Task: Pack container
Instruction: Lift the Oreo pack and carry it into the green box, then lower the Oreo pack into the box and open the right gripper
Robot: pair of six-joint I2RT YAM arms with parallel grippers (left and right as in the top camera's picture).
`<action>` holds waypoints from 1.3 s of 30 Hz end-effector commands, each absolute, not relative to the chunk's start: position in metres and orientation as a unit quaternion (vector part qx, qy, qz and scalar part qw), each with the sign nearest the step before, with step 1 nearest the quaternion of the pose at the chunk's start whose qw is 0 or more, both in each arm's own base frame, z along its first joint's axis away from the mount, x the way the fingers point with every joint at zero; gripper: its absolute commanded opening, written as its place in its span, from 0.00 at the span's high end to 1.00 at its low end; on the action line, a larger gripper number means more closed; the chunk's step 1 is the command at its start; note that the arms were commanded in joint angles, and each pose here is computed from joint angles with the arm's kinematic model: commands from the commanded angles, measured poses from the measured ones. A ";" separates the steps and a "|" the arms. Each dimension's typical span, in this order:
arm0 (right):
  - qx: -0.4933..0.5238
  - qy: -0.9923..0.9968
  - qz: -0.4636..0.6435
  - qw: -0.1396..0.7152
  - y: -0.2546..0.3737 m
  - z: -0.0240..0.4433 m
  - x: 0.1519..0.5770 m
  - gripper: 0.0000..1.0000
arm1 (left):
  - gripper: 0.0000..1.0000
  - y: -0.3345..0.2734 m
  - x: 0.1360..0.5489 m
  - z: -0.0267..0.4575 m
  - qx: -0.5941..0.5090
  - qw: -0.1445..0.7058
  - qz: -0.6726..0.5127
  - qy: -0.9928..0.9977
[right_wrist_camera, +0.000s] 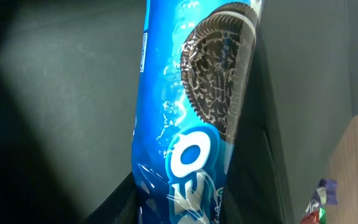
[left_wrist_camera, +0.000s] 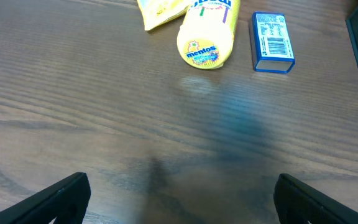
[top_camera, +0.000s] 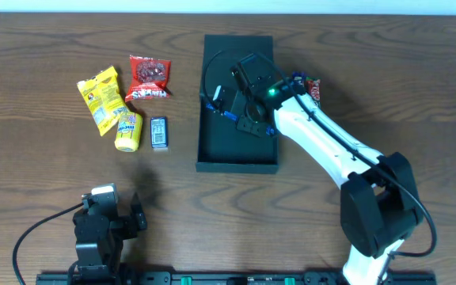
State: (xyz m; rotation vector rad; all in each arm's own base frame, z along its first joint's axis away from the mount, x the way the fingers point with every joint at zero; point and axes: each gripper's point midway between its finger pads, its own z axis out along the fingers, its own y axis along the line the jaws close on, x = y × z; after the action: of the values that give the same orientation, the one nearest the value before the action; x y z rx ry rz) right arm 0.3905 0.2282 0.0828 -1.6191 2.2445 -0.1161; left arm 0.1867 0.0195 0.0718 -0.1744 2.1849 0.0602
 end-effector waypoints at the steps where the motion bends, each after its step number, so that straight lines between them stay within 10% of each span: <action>1: -0.604 0.776 -0.028 0.182 0.233 0.075 0.385 0.98 | 0.04 0.021 0.185 0.066 -0.073 0.451 0.030 0.889; 24: -0.707 0.680 -0.044 0.189 0.258 0.068 0.379 0.96 | 0.05 0.021 0.185 0.066 -0.073 0.451 0.030 0.889; 29: -0.702 0.683 -0.046 0.196 0.260 0.067 0.383 0.01 | 0.04 0.021 0.185 0.066 -0.073 0.451 0.030 0.889; 39: -0.582 0.781 -0.049 0.220 0.254 0.080 0.393 0.01 | 0.05 0.021 0.185 0.066 -0.073 0.451 0.030 0.889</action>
State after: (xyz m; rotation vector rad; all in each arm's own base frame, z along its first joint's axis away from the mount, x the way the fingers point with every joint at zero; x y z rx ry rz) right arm 0.3938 0.2549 0.0765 -1.7906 2.0312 -0.1725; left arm 0.1867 0.0195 0.0718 -0.1744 2.1849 0.0602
